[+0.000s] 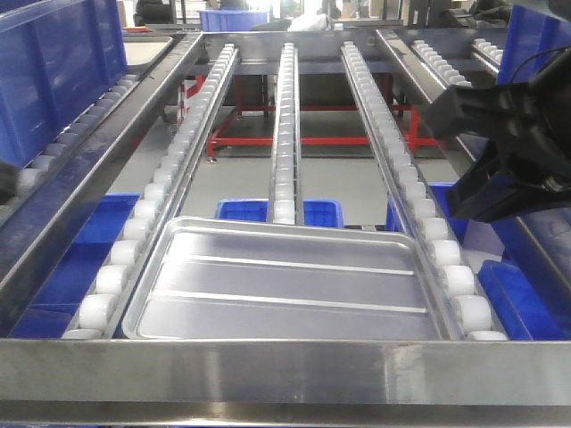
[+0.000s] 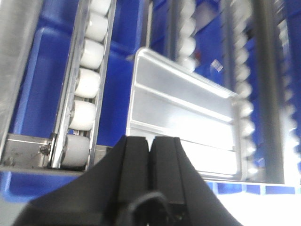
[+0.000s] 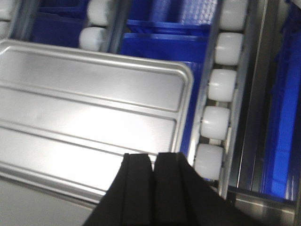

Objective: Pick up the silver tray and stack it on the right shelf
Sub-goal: 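Lower both grippers toward the two side edges of the silver tray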

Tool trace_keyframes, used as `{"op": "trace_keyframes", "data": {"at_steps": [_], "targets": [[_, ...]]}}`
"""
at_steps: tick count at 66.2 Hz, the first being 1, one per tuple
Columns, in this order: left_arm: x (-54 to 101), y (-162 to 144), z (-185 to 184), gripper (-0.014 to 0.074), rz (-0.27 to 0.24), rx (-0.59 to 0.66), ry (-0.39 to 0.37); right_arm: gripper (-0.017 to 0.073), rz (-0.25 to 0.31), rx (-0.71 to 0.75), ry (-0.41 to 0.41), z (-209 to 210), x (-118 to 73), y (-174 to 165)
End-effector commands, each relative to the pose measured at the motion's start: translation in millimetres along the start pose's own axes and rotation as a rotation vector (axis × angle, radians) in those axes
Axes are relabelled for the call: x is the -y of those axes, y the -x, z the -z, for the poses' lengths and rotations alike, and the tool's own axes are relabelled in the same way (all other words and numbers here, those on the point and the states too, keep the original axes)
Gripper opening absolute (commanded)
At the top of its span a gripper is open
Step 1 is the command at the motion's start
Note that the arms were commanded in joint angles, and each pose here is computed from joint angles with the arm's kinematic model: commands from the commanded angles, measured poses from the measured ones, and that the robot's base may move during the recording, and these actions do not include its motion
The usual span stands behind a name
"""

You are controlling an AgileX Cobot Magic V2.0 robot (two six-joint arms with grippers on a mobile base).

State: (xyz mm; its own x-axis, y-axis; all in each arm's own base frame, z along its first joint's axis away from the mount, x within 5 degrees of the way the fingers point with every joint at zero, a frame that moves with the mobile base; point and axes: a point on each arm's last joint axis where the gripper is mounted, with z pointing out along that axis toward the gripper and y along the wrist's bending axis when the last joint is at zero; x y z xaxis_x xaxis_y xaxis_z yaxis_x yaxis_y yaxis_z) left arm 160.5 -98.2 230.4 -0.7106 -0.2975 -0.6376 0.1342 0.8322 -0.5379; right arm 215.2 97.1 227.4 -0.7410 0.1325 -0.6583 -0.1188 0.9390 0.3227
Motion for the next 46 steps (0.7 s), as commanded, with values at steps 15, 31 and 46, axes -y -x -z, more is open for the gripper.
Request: {"op": "trace_keyframes", "data": {"at_steps": [15, 31, 46], "targets": [[35.7, 48, -86, -0.0091, -0.107, -0.141, 0.045, 0.0078, -0.067, -0.005, -0.028, -8, 0.9, 22], [54.0, 61, -95, -0.0091, -0.162, -0.214, 0.029, 0.0078, -0.074, -0.096, -0.058, -25, -4.1, 33], [43.4, 63, -89, -0.0091, -0.195, -0.291, 0.232, 0.0078, -0.113, -0.126, -0.073, -32, -8.3, 43]]}}
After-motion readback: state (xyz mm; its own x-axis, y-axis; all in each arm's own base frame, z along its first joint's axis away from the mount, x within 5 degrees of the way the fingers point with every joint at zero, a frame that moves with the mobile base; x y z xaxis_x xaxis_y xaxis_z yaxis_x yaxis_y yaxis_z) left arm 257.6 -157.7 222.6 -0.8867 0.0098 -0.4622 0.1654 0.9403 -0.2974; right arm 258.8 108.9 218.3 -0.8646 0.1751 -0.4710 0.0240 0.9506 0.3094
